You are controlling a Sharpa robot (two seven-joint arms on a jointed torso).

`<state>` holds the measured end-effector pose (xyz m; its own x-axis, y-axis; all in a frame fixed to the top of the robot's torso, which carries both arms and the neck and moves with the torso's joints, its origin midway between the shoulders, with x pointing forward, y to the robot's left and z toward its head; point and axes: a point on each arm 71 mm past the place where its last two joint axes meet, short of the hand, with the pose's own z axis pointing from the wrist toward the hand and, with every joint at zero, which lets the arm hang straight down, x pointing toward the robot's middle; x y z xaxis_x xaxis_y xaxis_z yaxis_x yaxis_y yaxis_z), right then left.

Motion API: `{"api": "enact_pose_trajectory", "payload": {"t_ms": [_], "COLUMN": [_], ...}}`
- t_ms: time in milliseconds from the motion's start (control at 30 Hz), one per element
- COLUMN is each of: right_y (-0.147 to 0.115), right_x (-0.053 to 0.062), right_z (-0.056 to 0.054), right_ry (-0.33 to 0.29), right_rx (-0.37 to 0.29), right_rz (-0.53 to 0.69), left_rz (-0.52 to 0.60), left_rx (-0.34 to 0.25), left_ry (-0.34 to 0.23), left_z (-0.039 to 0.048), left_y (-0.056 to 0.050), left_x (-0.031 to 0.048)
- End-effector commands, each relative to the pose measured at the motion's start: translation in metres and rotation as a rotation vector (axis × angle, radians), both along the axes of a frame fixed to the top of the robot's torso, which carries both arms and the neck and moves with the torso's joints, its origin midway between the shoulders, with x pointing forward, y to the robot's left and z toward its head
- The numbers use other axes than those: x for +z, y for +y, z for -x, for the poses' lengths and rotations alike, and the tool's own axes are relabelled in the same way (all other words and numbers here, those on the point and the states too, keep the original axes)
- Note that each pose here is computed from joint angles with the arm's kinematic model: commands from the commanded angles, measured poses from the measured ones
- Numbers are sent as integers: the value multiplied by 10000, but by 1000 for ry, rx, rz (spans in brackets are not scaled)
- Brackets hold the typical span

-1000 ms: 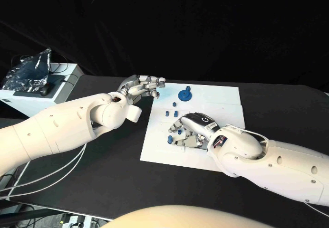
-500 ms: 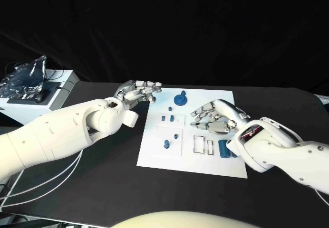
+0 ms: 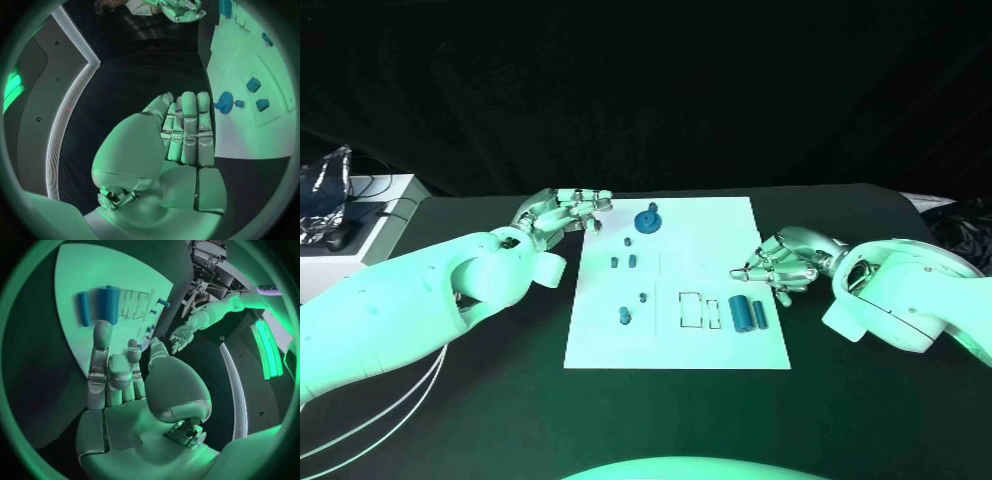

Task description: Assemble the parts on the task board

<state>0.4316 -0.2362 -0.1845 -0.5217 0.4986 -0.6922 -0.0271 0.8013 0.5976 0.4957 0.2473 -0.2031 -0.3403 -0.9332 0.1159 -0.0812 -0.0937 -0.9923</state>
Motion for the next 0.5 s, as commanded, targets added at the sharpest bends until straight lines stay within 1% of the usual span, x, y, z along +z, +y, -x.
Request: {"api": "enact_pose_trajectory", "payload": {"t_ms": [33,267,500], "right_y": [-92,-158,-98], "right_x": [-108,-155,-190], "right_z": [84,131,136], "right_ry": [150,170,167], "right_rx": [-31,-69,-67], "right_rz": [150,252,294], "left_rz": [13,15,15], "left_rx": [-18,-21,-22], "left_ry": [-8,-2,0], "left_z": [7,13,12], "left_y": [-27,-40,-43], "left_x": [-7,-37,-47]}}
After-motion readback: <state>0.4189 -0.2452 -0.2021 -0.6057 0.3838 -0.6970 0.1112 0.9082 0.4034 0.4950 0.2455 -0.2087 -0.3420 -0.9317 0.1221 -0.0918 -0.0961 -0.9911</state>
